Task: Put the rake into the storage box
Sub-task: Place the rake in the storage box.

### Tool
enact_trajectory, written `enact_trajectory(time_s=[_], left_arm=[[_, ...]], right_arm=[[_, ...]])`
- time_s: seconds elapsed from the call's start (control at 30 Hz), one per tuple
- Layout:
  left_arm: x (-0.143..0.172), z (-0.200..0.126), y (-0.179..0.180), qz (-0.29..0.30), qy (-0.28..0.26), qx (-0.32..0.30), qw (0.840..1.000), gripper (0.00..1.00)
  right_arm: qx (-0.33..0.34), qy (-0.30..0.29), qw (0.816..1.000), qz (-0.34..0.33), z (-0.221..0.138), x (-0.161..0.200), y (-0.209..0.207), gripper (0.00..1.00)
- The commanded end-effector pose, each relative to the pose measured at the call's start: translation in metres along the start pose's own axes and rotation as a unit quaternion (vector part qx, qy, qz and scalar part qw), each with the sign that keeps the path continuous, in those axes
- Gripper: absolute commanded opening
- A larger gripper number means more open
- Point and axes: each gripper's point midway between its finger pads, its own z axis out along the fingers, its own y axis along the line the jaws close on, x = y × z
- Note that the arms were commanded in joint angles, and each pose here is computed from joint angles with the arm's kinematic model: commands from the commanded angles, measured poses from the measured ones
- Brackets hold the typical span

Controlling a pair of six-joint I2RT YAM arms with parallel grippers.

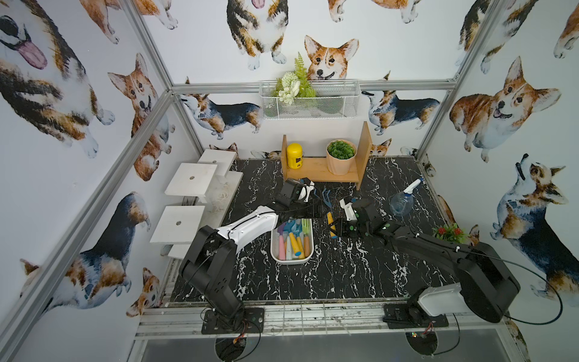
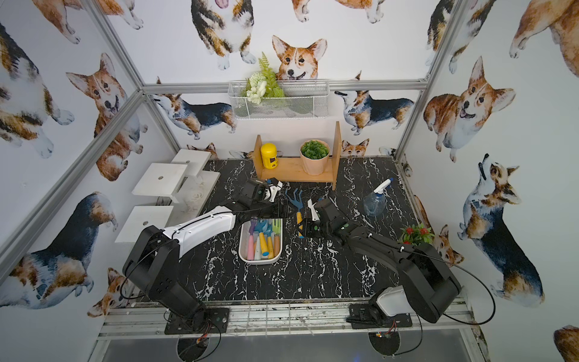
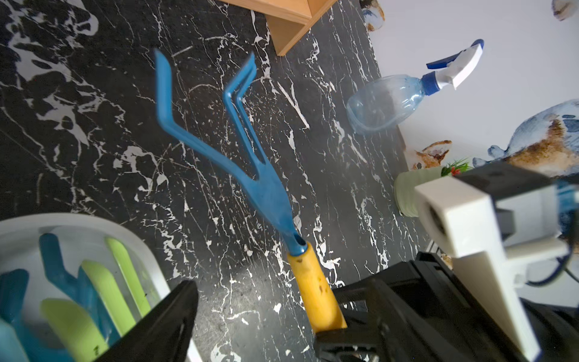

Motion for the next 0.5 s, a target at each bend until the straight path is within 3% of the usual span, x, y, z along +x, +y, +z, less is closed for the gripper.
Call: enact_trajectory(time_s=[0.0, 0.13, 0.23, 0.3, 0.43, 0.47], left_arm=[[-0.005, 0.002, -0.005, 0.012, -0.006, 0.011, 1.000, 0.86], [-0.004, 0.011, 0.002, 0.004, -0.003, 0.006, 1.000, 0.81], [-0.007, 0.016, 0.002, -0.002, -0.005, 0.010, 1.000, 0.69], [-0.007, 0.018, 0.003, -0.004, -0.004, 0.008, 1.000, 0.52], [-0.002, 0.015, 0.009, -0.002, 0.002, -0.005, 1.000, 0.03], [0.001, 0.013, 0.010, 0.002, 0.004, -0.010, 1.000, 0.00]], right_arm=[[-0.036, -0.015, 0.999, -0.016, 0.002, -0.013, 0.025, 0.07], [-0.058, -0.019, 0.998, -0.032, 0.001, -0.014, 0.042, 0.08], [-0.063, -0.019, 0.997, -0.045, 0.002, -0.014, 0.050, 0.09], [-0.062, -0.020, 0.997, -0.048, 0.001, -0.015, 0.051, 0.09], [-0.055, -0.020, 0.997, -0.048, 0.001, -0.015, 0.047, 0.09], [-0.054, -0.021, 0.997, -0.049, 0.001, -0.015, 0.047, 0.09]])
